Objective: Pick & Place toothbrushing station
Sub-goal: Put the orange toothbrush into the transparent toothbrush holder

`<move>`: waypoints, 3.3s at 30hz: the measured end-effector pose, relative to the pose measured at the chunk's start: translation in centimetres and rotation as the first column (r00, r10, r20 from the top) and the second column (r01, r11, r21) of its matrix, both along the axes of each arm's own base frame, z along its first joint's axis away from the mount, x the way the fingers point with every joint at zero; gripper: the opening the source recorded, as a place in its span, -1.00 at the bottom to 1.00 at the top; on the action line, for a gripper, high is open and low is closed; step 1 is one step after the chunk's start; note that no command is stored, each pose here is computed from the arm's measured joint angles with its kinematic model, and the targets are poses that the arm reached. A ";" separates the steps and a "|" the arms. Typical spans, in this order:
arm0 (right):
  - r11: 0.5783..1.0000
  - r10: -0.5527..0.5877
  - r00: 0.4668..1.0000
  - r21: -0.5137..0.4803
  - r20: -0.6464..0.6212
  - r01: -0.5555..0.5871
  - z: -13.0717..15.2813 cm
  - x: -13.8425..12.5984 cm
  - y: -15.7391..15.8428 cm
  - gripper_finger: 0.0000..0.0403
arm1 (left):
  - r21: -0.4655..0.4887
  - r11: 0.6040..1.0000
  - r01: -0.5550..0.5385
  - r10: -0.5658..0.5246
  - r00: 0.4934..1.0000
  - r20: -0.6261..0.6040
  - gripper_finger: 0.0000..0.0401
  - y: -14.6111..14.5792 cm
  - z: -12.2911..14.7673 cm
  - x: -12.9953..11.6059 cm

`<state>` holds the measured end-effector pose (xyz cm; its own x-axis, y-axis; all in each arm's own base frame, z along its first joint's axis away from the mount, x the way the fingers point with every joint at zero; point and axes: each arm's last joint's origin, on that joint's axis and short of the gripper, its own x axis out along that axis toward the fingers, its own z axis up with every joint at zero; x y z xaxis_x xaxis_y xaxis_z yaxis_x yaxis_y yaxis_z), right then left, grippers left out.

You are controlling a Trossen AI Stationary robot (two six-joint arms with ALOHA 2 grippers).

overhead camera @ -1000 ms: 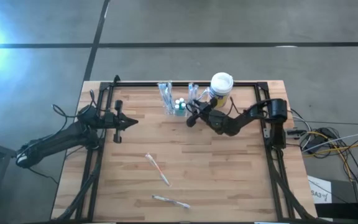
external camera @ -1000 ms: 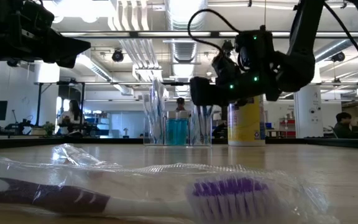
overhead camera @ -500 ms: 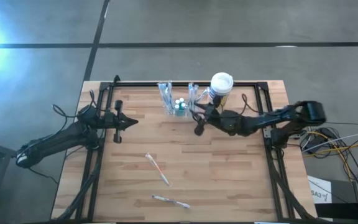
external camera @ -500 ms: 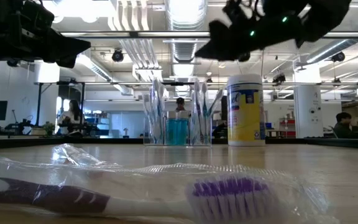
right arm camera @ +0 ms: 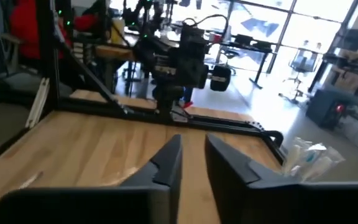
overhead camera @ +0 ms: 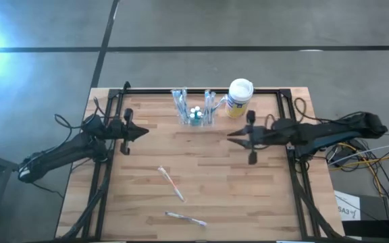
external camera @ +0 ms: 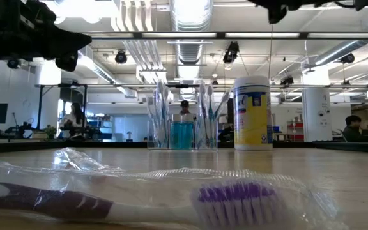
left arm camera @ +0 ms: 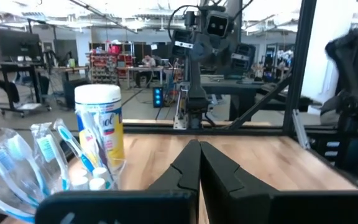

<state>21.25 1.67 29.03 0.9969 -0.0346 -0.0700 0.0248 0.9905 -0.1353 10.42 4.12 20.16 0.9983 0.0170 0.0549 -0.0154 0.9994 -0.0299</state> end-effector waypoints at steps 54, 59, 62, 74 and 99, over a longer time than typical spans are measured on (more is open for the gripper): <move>0.976 -0.213 0.941 0.108 0.265 0.190 -9.4 -12.2 -1.7 -0.96 | -0.071 0.995 -0.063 0.057 0.994 -0.092 -0.96 0.1 -0.8 -0.1; 0.977 -0.212 0.935 0.100 0.286 0.190 -9.9 -12.0 -1.7 -0.96 | -0.066 0.996 -0.063 0.057 0.994 -0.097 -0.96 0.1 -1.0 -0.1; 0.977 -0.210 0.936 0.082 0.282 0.195 -10.0 -12.0 -1.7 -0.96 | -0.062 0.995 -0.076 0.069 0.992 -0.103 -0.96 0.2 -1.3 0.0; 0.974 -0.202 0.941 -0.041 0.272 0.222 -10.0 -11.8 -1.7 -0.96 | -0.065 0.984 -0.167 0.161 0.983 -0.090 -0.96 0.5 -1.1 -0.1; 0.901 -0.434 0.871 0.129 0.229 0.415 -6.9 -9.7 -2.1 -0.96 | -0.078 0.991 -0.109 0.114 0.992 0.060 -0.96 -0.3 2.9 -1.2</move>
<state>11.55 -0.45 22.10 0.8729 -0.4623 0.1562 0.4677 0.8839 0.0026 9.24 3.84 23.01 0.9844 0.1344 0.1135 -0.1222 0.9866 -0.1084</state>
